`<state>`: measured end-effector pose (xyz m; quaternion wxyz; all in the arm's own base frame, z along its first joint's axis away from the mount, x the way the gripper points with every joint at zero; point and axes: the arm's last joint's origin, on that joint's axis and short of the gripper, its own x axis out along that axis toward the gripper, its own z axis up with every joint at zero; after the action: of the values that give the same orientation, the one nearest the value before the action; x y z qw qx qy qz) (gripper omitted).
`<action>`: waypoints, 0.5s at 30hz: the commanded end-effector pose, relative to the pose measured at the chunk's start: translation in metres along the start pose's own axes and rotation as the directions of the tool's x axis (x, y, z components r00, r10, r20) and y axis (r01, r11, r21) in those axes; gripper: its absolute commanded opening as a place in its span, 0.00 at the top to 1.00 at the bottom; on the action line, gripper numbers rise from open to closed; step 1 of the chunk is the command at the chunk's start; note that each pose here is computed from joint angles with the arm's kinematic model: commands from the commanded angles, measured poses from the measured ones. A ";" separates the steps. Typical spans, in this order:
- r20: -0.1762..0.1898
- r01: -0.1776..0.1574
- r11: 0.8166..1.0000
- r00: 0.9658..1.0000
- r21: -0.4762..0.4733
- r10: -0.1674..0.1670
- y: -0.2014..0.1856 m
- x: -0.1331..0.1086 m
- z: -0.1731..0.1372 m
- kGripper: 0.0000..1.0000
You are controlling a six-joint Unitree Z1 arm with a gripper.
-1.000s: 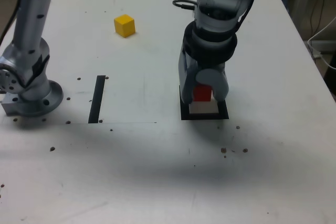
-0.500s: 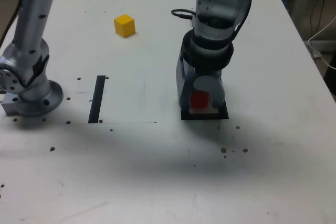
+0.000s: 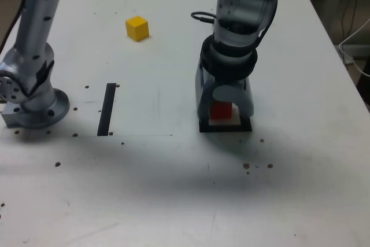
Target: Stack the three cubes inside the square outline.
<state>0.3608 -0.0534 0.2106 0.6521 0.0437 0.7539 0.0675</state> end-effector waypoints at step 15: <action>-0.046 -0.056 0.998 0.997 -0.008 0.055 0.027 -0.046 -0.044 0.01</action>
<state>0.3257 -0.0390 0.2649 0.6353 0.0598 0.7648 0.0886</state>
